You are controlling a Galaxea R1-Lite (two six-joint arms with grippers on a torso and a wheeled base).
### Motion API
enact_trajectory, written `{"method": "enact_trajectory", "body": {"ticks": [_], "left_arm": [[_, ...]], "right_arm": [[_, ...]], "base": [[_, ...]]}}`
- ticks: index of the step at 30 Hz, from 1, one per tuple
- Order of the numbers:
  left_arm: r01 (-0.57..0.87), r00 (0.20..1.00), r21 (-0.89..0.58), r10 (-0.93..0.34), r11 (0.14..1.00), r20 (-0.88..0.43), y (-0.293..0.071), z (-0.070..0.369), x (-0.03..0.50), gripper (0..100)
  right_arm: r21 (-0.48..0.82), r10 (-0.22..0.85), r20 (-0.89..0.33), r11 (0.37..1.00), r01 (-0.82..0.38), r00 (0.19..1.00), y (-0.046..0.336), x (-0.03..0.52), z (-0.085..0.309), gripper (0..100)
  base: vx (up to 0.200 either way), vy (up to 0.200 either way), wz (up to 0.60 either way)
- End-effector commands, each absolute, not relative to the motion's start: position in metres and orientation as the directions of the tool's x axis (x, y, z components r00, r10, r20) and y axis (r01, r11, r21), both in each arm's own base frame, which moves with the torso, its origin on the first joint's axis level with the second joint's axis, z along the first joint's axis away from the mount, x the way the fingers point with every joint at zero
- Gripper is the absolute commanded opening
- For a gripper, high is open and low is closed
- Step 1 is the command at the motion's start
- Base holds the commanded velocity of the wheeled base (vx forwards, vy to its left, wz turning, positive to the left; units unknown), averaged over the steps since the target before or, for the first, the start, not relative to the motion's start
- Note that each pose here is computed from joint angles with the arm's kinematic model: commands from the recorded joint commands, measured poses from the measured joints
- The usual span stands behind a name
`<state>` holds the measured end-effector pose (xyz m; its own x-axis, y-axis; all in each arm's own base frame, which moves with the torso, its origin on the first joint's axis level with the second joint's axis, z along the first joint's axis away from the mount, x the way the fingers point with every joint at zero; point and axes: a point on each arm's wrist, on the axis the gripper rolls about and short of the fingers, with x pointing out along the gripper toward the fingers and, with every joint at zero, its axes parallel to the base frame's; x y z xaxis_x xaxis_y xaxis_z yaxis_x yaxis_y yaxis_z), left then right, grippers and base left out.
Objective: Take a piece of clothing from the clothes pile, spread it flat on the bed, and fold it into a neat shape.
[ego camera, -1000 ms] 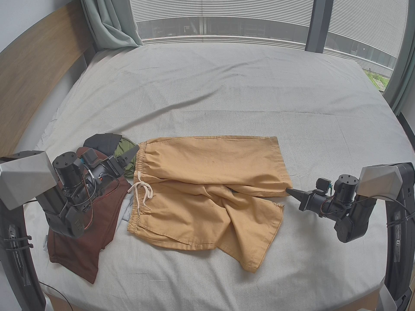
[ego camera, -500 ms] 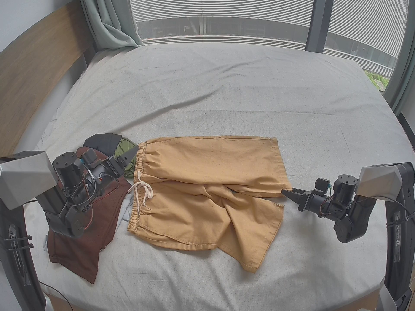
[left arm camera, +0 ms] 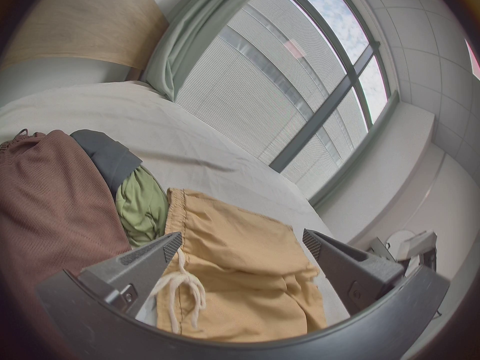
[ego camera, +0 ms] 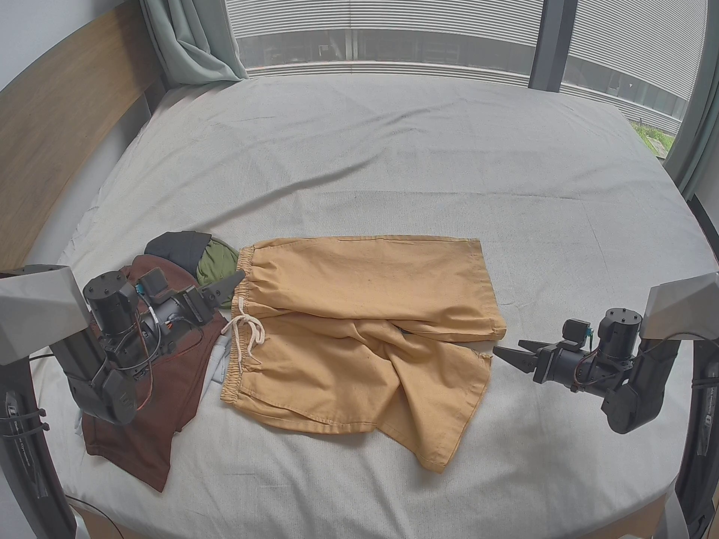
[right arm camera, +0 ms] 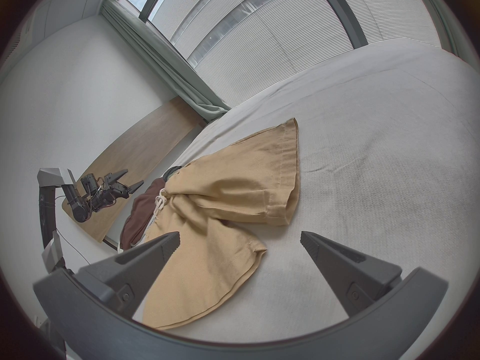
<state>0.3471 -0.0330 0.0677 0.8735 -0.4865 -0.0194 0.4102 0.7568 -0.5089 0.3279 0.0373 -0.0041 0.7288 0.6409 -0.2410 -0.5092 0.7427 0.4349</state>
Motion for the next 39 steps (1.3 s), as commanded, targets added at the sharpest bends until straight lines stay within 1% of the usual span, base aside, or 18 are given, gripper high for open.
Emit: {"method": "enact_trajectory", "body": {"ticks": [1, 5, 12, 18, 26, 33, 39], "left_arm": [[0.449, 0.85, -0.468, -0.526, 0.761, -0.039, -0.029, 0.075, 0.325, 100], [0.463, 0.839, -0.412, -0.538, 0.785, -0.081, -0.017, 0.068, 0.314, 100], [0.506, 0.796, -0.349, -0.583, 0.789, -0.164, -0.001, 0.049, 0.294, 100], [0.524, 0.769, -0.342, -0.606, 0.78, -0.203, -0.009, 0.037, 0.292, 100], [0.538, 0.76, -0.309, -0.61, 0.784, -0.225, -0.009, 0.028, 0.292, 100], [0.541, 0.757, -0.298, -0.61, 0.786, -0.234, -0.009, 0.024, 0.293, 100], [0.541, 0.757, -0.298, -0.61, 0.786, -0.234, -0.009, 0.024, 0.293, 100]], "right_arm": [[0.432, 0.652, -0.231, 0.734, -0.524, 0.722, 0.038, 0.308, 0.017, 100], [0.454, 0.653, -0.265, 0.733, -0.506, 0.709, 0.037, 0.3, 0.01, 100], [0.477, 0.657, -0.295, 0.73, -0.488, 0.694, 0.037, 0.3, -0.002, 100], [0.51, 0.673, -0.312, 0.714, -0.479, 0.671, 0.046, 0.299, -0.009, 100], [0.525, 0.68, -0.329, 0.709, -0.472, 0.655, 0.051, 0.303, -0.021, 100], [0.592, 0.69, -0.343, 0.685, -0.423, 0.638, 0.061, 0.306, -0.031, 100], [0.602, 0.693, -0.349, 0.682, -0.416, 0.631, 0.065, 0.312, -0.041, 100]], "base": [[0.0, 0.0, 0.0], [0.0, 0.0, 0.0], [0.0, 0.0, 0.0], [0.0, 0.0, 0.0], [0.0, 0.0, 0.0], [0.0, 0.0, 0.0], [0.0, 0.0, 0.0]]}}
